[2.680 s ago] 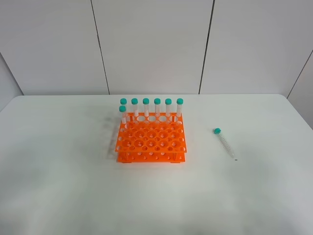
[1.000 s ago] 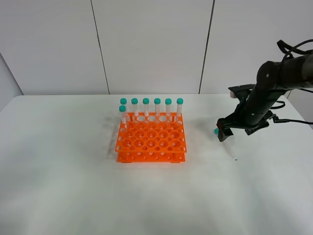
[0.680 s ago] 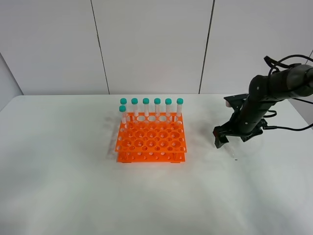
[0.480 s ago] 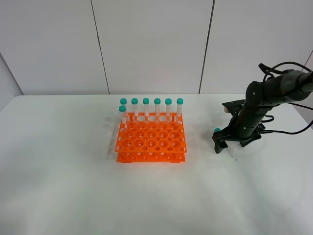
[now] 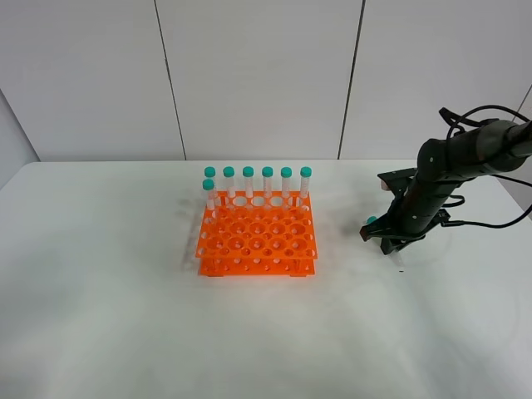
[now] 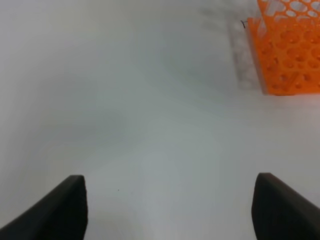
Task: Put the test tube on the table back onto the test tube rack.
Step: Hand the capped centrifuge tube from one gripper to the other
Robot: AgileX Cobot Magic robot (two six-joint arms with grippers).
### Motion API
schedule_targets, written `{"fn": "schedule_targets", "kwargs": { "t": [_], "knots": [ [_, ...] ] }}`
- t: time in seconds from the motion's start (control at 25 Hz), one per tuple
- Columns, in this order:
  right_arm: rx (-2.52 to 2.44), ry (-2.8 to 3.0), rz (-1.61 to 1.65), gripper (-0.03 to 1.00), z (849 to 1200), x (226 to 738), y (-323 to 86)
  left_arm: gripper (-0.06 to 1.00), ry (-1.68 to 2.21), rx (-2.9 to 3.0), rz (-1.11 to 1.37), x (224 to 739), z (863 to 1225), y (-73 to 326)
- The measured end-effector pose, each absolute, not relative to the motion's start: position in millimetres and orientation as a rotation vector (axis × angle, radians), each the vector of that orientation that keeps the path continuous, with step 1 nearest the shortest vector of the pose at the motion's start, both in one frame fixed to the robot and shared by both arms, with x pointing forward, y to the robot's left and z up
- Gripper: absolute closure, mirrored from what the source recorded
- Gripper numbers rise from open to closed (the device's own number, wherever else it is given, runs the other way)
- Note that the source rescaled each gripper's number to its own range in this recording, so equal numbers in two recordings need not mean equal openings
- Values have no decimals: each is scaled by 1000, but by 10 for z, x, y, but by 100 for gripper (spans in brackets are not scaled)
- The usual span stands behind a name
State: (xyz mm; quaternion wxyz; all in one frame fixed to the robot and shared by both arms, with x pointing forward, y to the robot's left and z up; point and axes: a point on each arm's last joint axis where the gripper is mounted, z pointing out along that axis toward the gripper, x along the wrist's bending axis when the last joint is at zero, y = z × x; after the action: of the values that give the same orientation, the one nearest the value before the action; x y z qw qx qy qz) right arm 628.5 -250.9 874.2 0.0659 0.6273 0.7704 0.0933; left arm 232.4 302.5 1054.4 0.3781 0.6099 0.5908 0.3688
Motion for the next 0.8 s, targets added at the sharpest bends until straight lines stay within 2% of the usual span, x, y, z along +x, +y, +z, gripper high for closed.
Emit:
{"fn": "schedule_targets", "kwargs": {
  "t": [0.16,0.24,0.56,0.8],
  "knots": [
    [1900,2336,266,94,8785,6262,-2511,-6,1510,1559,943,2324,10544,3025],
    [1896,2345,261,94,8916,6220,-2514,-6,1510,1559,943,2324,10544,3025],
    [1786,2289,407,94,10128,5889,-2542,-6,1510,1559,943,2324,10544,3025],
    [1718,2286,455,94,10755,5665,-2558,-6,1510,1559,943,2324,10544,3025]
  ]
}}
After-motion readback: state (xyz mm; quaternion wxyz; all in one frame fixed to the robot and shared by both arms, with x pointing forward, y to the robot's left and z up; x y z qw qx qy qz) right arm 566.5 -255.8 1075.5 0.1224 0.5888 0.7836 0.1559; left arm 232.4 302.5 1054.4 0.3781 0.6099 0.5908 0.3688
